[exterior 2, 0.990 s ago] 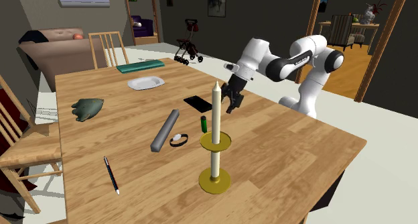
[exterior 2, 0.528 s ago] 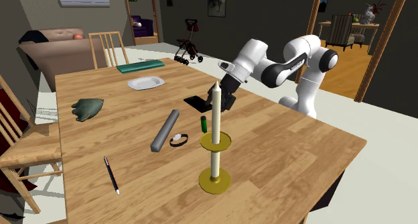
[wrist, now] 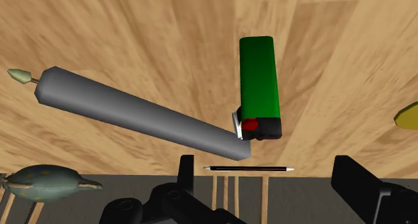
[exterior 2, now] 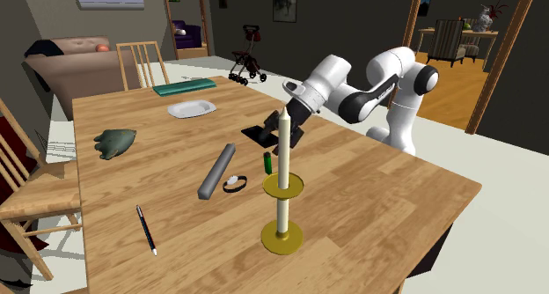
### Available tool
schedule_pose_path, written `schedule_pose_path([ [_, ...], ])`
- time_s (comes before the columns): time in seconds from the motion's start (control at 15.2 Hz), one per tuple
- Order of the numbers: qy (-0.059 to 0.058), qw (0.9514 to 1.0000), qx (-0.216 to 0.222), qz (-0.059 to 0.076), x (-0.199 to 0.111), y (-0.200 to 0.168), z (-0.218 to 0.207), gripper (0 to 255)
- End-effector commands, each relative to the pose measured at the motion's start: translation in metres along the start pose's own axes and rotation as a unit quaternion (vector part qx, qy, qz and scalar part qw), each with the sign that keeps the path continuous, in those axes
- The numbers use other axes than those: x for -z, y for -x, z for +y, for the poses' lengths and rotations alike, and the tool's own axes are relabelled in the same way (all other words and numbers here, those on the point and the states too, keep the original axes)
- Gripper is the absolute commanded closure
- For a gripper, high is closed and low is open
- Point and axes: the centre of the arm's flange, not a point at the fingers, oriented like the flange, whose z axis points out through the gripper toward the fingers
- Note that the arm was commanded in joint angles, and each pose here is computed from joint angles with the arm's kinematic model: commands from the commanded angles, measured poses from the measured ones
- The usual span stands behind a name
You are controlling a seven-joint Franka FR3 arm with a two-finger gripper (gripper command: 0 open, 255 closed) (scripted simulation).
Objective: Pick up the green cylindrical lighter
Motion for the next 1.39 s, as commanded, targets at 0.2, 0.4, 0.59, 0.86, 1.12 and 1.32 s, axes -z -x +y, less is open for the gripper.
schedule_pose_path([
  [0.2,0.0,1.0,0.0,0.001,-0.019,0.02,-0.001,0],
  [0.4,0.0,1.0,0.0,0.001,-0.02,0.019,-0.001,255],
  [0.59,0.0,1.0,0.0,0.001,-0.02,0.019,-0.001,255],
  [0.86,0.0,1.0,0.0,0.001,-0.02,0.019,-0.001,255],
  [1.12,0.0,1.0,0.0,0.001,-0.012,0.012,-0.001,255],
  [1.32,0.0,1.0,0.0,0.001,-0.001,0.0,0.0,255],
])
